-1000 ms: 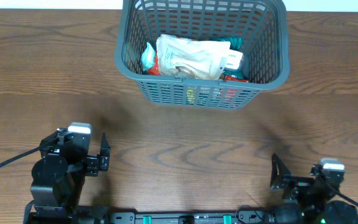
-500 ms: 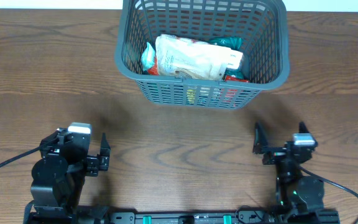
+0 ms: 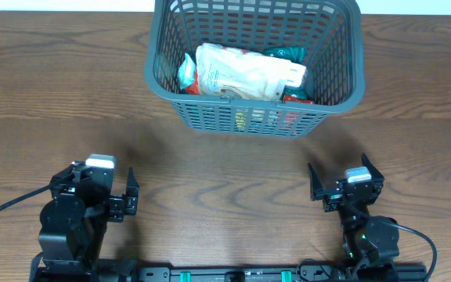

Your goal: Pack container

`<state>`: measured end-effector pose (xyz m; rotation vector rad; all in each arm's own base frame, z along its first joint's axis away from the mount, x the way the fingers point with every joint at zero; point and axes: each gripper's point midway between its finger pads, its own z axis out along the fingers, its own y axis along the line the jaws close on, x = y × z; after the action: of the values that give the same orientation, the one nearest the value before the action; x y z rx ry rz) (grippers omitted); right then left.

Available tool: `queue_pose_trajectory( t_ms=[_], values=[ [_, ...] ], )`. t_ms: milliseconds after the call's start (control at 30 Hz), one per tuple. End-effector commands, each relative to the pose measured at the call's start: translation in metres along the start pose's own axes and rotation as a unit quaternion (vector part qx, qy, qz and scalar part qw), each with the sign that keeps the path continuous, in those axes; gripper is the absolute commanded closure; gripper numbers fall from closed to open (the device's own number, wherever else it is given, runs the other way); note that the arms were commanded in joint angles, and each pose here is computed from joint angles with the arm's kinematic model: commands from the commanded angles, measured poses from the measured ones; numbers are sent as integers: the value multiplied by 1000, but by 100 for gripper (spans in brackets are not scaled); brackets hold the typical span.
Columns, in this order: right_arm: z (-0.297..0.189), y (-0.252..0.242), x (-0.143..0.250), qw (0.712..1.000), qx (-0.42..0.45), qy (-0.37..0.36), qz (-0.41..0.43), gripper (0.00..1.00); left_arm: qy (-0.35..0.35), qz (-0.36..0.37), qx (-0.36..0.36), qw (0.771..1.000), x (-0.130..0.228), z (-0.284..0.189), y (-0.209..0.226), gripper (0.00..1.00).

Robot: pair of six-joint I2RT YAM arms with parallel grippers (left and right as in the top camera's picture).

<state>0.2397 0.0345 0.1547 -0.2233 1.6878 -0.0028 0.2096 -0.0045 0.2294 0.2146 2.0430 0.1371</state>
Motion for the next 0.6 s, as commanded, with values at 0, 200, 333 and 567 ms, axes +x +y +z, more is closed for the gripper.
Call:
queue_pose_trajectory(
  t_ms=[0, 200, 333, 567],
  values=[
    [0, -2, 1, 1000, 4, 0, 20, 1, -2, 4, 1, 1000, 0, 0, -1, 1],
    [0, -6, 1, 1000, 13, 0, 24, 1, -2, 3, 1, 1000, 0, 0, -1, 1],
    [0, -7, 1, 1000, 15, 0, 24, 1, -2, 4, 1, 1000, 0, 0, -1, 2],
    [0, -7, 1, 1000, 15, 0, 24, 1, -2, 4, 1, 1000, 0, 0, -1, 1]
  ],
)
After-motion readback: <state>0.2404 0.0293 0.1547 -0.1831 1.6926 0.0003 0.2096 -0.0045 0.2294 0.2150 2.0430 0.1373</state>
